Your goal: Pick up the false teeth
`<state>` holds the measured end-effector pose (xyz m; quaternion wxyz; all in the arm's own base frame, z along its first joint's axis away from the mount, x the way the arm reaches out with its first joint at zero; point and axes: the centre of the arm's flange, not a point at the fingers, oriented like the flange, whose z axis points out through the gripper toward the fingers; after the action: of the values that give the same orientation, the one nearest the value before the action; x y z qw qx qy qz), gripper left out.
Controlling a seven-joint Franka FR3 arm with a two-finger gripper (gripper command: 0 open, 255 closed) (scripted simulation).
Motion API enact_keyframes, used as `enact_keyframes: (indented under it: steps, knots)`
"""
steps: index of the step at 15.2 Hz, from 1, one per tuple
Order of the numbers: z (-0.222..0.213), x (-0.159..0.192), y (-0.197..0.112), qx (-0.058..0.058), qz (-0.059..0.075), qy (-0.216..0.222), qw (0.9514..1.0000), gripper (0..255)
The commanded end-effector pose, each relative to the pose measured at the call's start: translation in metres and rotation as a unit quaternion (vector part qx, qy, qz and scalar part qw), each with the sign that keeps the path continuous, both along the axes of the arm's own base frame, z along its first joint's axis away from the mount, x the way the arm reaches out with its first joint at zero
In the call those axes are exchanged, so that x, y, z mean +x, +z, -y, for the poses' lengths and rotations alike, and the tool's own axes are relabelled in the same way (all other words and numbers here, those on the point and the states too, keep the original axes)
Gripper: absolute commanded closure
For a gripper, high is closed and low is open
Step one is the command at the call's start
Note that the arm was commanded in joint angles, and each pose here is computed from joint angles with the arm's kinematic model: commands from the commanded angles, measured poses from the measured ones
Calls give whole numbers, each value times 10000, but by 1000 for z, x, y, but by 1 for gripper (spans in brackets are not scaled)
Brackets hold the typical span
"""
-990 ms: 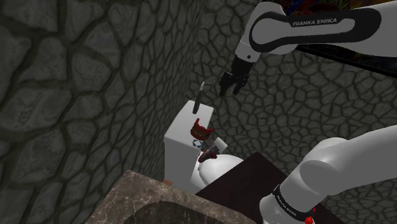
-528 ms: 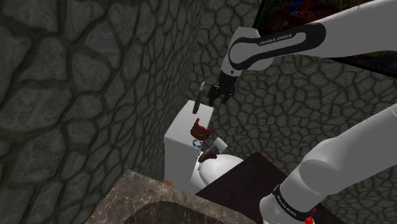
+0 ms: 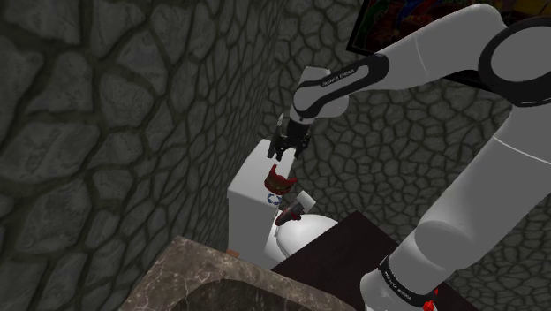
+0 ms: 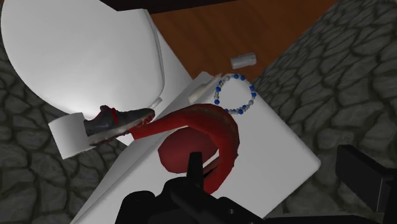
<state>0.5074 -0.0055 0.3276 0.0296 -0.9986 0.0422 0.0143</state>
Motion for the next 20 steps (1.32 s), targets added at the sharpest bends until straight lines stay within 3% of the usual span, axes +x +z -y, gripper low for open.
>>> enact_keyframes:
  steps: [1,8,18,19,20]
  knots:
    - [4,12,-25,13,-57,-43,10000,0]
    - [15,54,-110,61,-263,-187,9995,0]
    - [15,55,-152,62,-269,-191,9994,0]
    - [15,55,-152,62,-269,-191,9994,255]
    - [15,54,-152,62,-269,-191,9994,255]
